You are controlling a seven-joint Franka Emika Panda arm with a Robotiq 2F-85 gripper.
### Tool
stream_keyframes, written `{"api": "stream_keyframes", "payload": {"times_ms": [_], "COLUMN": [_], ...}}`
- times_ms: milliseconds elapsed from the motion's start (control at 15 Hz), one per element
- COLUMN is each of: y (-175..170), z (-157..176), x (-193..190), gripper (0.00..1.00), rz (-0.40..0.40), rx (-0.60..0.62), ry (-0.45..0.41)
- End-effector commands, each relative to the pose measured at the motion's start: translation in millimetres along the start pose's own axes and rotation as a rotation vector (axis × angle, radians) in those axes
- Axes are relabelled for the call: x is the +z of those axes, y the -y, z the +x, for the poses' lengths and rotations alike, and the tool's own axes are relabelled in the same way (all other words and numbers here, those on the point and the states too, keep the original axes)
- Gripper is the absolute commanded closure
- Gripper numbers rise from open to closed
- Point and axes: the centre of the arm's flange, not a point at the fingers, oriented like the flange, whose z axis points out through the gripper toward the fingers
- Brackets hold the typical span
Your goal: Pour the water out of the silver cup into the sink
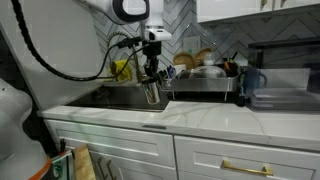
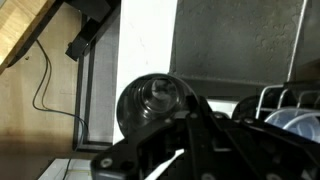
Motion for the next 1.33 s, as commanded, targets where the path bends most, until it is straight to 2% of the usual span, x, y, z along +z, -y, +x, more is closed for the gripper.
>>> {"api": "stream_keyframes", "payload": {"times_ms": [0,200,600,667,867,1267], "y": [5,12,9,9,29,81], "z": [-16,-43,-41,-41,-54,-100], "x": [-8,-24,-21,-21,-47,-102], "gripper": [0.96,0.96,0.96,0.99,0.99,0.99], "rz": [-0.010,-0.014,-0.019,-0.019,-0.072,-0.213], "rx": [-0.040,-0.096,-0.101,-0.102,-0.088,0.042], "ry": [-0.001,-0.018,-0.014,-0.014,-0.085,-0.212]}}
